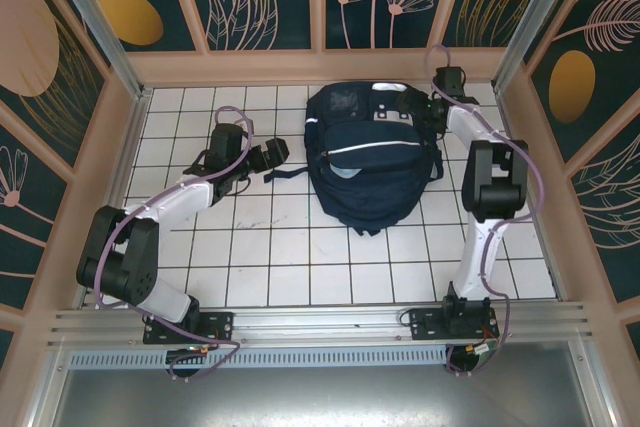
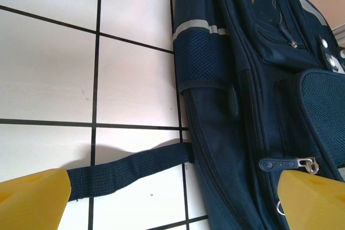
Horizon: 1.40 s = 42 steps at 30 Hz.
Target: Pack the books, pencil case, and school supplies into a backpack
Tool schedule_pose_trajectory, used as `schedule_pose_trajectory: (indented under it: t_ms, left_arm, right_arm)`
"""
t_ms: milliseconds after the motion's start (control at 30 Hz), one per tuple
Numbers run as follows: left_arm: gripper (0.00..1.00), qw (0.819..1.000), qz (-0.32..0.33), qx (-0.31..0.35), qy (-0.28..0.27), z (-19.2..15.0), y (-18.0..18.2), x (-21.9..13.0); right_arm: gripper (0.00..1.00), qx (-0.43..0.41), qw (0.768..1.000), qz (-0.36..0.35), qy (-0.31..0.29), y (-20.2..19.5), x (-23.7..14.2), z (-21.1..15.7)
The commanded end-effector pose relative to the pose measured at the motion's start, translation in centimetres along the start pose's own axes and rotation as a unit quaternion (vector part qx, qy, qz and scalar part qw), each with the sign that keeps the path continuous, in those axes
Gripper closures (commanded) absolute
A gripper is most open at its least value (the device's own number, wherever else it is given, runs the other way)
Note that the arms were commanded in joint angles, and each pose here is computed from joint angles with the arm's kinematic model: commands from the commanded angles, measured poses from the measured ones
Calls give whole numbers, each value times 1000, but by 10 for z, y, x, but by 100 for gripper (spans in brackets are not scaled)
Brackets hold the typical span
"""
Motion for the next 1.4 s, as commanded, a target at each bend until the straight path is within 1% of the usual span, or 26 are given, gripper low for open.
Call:
schedule_pose_trajectory:
  t_ms: [0, 67, 167, 333, 433, 500, 567, 600, 700, 800, 867, 967, 1067, 1133, 1267, 1367]
  left_arm:
    - [2, 1000, 1, 19, -15, 10, -8, -8]
    - [1, 1000, 3, 20, -15, 11, -8, -8]
    - [1, 1000, 4, 22, -16, 13, -9, -7]
    - [1, 998, 16, 52, -23, 20, -14, -14]
    - [1, 997, 29, 72, -26, 21, -13, -23]
    - [1, 996, 26, 89, -17, 18, -15, -29]
    - [2, 995, 13, 103, -2, 14, -19, -34]
    - [2, 993, -6, 115, -6, 20, -32, -41]
    - [2, 991, -16, 130, 0, 17, -41, -51]
    - [2, 988, -1, 157, 1, 11, -52, -58]
    - [3, 984, 7, 180, 7, 4, -62, -60]
    - [5, 978, 2, 209, 25, -15, -83, -61]
    - [9, 973, -11, 226, 46, -35, -105, -62]
    - [10, 966, -14, 251, 63, -56, -120, -61]
    - [10, 944, 14, 320, 83, -90, -142, -58]
    - [10, 924, 36, 367, 99, -115, -153, -53]
  right_arm:
    - [2, -76, 994, 77, 17, 31, 13, 1]
    - [5, -110, 988, 107, 32, 46, 26, -9]
    - [7, -173, 972, 145, 60, 79, 43, -33]
    - [10, -294, 932, 189, 94, 139, 60, -78]
    - [13, -332, 912, 216, 104, 162, 62, -95]
    - [13, -330, 912, 224, 96, 170, 56, -91]
    - [13, -315, 918, 228, 78, 177, 43, -78]
    - [12, -304, 924, 223, 60, 181, 32, -66]
    - [10, -261, 946, 192, 10, 183, -4, -33]
    - [9, -201, 965, 166, -29, 172, -44, -12]
    - [9, -154, 977, 144, -42, 156, -66, -9]
    - [10, -92, 987, 126, -38, 134, -95, -25]
    - [13, -35, 992, 115, -27, 114, -123, -53]
    - [13, -1, 994, 109, -26, 100, -142, -71]
    - [13, 64, 992, 103, -32, 71, -178, -96]
    - [13, 89, 990, 103, -36, 61, -198, -111]
Point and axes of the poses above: each hand's point on the last joint's axis, 136 mm out from that joint toward the fingers, its own x axis out along the fingers, its own y axis along the line the jaws close on, z = x × y, the point moved 4 cm from there along -x, back along the fingers, and after that the axes turned 10 degrees about -x, right-handed, at the moved point
